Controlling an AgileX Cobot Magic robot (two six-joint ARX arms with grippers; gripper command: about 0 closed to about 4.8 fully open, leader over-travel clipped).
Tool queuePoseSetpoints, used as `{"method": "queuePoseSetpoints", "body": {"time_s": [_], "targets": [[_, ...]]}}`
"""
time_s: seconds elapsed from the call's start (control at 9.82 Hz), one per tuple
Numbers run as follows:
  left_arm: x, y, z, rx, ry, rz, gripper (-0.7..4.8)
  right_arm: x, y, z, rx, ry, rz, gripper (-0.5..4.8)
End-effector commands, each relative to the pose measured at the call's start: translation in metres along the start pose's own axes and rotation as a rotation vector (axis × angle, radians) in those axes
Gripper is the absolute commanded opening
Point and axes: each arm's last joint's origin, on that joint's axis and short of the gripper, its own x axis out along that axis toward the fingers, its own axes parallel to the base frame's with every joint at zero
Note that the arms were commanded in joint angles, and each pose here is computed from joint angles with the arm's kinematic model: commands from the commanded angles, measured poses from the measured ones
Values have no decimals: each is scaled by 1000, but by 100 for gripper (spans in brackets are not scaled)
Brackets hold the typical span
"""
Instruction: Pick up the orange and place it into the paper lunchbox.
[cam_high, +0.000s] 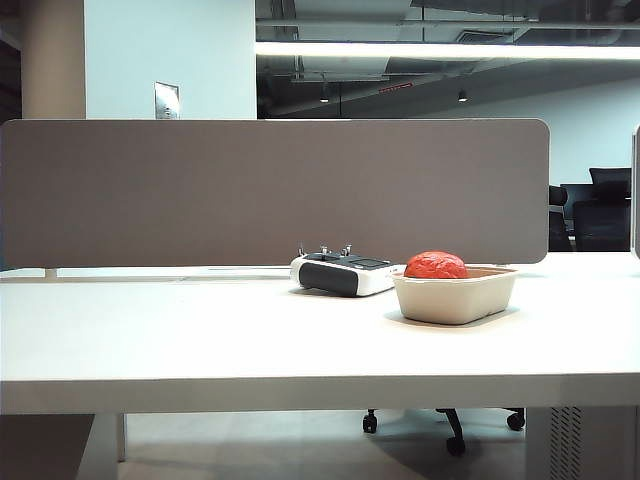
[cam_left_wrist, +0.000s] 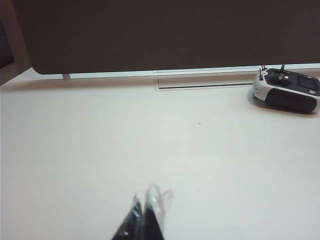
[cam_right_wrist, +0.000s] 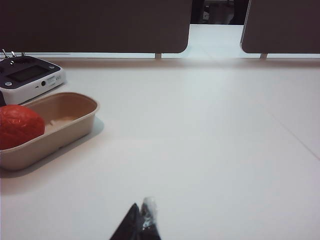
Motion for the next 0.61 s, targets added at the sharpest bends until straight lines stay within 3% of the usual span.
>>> {"method": "queuePoseSetpoints", "body": {"time_s": [0.1, 0.61], "targets": [[0, 0, 1, 0, -12, -2, -5, 4, 4, -17, 11, -2, 105, -5], [0, 0, 1, 0, -12, -2, -5, 4, 4, -17, 12, -2, 108, -5]]}}
